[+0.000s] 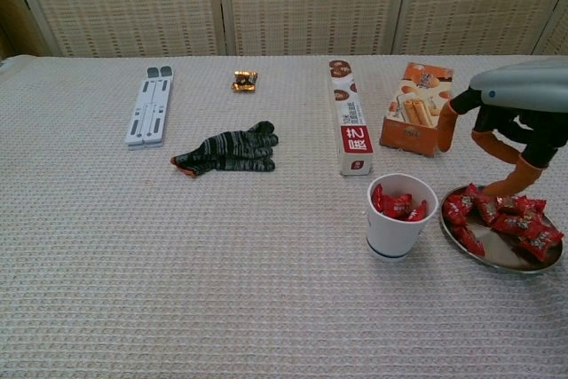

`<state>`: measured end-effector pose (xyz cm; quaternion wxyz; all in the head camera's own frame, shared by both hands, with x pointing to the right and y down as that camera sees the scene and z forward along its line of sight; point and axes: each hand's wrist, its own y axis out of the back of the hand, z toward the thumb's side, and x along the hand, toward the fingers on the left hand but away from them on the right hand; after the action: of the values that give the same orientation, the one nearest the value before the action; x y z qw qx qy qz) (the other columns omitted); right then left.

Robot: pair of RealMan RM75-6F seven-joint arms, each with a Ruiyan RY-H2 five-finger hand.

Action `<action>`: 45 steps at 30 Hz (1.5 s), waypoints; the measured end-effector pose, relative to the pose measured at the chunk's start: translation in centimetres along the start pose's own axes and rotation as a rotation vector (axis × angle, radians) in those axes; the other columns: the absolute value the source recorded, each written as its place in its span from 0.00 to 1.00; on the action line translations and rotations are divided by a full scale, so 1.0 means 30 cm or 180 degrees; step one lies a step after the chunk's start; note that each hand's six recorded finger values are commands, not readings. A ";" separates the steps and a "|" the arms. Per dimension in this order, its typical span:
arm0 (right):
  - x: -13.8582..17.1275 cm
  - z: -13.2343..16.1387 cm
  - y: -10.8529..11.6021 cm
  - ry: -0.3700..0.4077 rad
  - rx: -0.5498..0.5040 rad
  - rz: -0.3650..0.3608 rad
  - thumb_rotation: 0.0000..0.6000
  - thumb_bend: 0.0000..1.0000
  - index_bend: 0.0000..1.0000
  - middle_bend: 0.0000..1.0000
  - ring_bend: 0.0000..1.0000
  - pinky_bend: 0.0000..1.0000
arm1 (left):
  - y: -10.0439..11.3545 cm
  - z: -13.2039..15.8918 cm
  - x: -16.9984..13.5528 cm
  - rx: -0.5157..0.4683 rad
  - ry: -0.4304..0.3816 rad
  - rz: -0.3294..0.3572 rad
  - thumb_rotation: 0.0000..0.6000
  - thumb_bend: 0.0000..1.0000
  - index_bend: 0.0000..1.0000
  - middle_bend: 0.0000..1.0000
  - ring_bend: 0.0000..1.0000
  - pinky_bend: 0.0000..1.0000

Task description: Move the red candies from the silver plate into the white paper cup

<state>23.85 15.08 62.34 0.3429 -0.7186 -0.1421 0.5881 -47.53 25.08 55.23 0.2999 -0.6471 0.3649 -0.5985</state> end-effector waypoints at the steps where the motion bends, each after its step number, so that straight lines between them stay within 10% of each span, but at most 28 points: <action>1: -0.003 -0.016 -0.012 -0.0048 0.0023 0.0011 1.00 0.10 0.38 0.77 0.80 1.00 | 0.000 0.000 0.000 0.0003 0.0000 0.0002 1.00 0.64 0.31 0.40 0.30 0.24; 18: -0.083 -0.103 -0.222 -0.0240 0.0024 0.0488 1.00 0.10 0.37 0.77 0.80 1.00 | -0.002 0.001 -0.001 0.0016 0.0002 -0.0003 1.00 0.64 0.31 0.40 0.30 0.24; 45: -0.108 -0.065 -0.220 -0.0135 -0.0084 0.0351 1.00 0.10 0.34 0.77 0.80 1.00 | -0.001 0.000 0.000 0.0007 0.0005 -0.0006 1.00 0.64 0.31 0.40 0.30 0.24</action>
<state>26.13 17.25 69.25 0.2974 -0.7172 -0.1172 0.6192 -47.53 25.09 55.27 0.2998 -0.6466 0.3638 -0.5997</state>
